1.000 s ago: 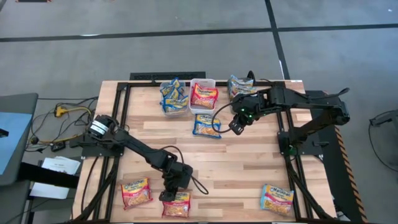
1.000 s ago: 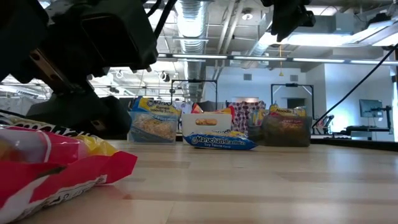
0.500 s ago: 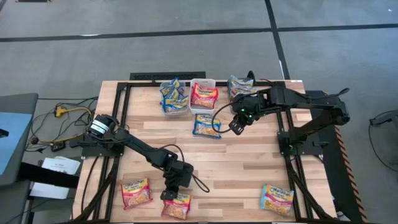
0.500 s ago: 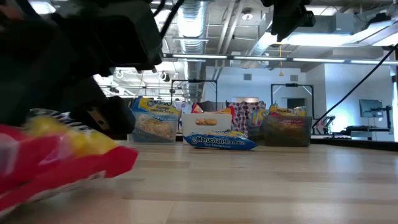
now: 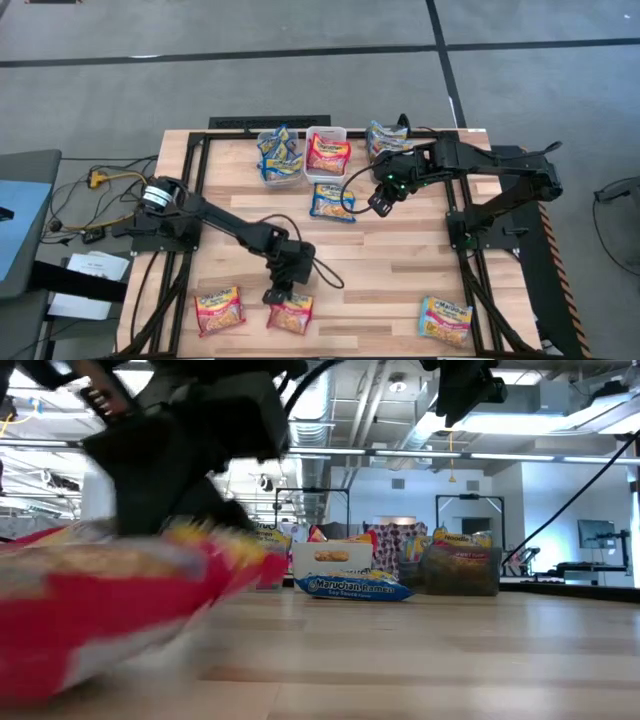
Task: Sort Maruchan noodles
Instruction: Put the red noodle pack into the white bin
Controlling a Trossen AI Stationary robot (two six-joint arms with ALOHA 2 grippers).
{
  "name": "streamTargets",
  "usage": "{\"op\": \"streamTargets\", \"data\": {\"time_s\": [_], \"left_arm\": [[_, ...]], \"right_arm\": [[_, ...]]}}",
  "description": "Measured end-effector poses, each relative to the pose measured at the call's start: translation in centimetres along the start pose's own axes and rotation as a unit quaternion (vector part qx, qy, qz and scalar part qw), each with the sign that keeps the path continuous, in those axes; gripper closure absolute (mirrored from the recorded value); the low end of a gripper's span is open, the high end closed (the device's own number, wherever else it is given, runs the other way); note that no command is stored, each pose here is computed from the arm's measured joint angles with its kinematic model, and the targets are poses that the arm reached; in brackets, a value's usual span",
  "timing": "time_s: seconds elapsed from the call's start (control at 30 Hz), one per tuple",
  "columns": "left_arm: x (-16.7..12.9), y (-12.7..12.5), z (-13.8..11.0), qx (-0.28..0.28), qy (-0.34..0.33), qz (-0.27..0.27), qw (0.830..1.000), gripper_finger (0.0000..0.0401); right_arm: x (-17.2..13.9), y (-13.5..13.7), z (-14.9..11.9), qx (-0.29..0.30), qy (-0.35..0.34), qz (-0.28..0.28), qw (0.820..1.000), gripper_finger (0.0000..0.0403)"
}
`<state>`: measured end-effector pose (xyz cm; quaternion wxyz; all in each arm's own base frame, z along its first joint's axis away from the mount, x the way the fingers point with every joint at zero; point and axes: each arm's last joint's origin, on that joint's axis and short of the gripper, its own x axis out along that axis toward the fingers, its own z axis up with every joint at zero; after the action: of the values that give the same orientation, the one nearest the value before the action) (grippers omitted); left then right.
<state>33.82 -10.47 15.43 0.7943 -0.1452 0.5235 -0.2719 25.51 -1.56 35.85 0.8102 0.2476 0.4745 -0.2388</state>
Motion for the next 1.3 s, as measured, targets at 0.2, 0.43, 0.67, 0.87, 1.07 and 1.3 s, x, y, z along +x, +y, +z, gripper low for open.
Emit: {"op": "streamTargets", "data": {"time_s": [0.2,0.43,0.67,0.87,1.07,1.3], "left_arm": [[-4.3,-0.1,2.0,0.059,-0.023,0.063,0.996,0.0401],[-9.7,1.1,3.6,0.107,-0.023,0.239,0.965,0.0401],[-14.8,3.0,4.3,0.113,-0.04,0.348,0.93,0.0401],[-19.2,5.1,4.0,0.118,-0.067,0.425,0.895,0.0401],[-22.9,8.1,4.3,0.14,-0.103,0.506,0.845,0.0401],[-25.7,10.3,4.6,0.172,-0.126,0.575,0.79,0.0401]], "right_arm": [[0.0,0.0,0.0,0.0,0.0,0.0,1.0,0.0246],[0.0,0.0,0.0,0.001,-0.002,0.001,1.0,0.0246],[0.0,0.2,0.3,0.002,-0.014,0.01,1.0,0.0246],[0.0,0.2,0.3,0.002,-0.014,0.01,1.0,0.0246],[0.0,0.3,0.4,0.003,-0.021,0.014,1.0,0.0246],[0.0,0.4,0.6,0.003,-0.029,0.02,0.999,0.0246]]}}
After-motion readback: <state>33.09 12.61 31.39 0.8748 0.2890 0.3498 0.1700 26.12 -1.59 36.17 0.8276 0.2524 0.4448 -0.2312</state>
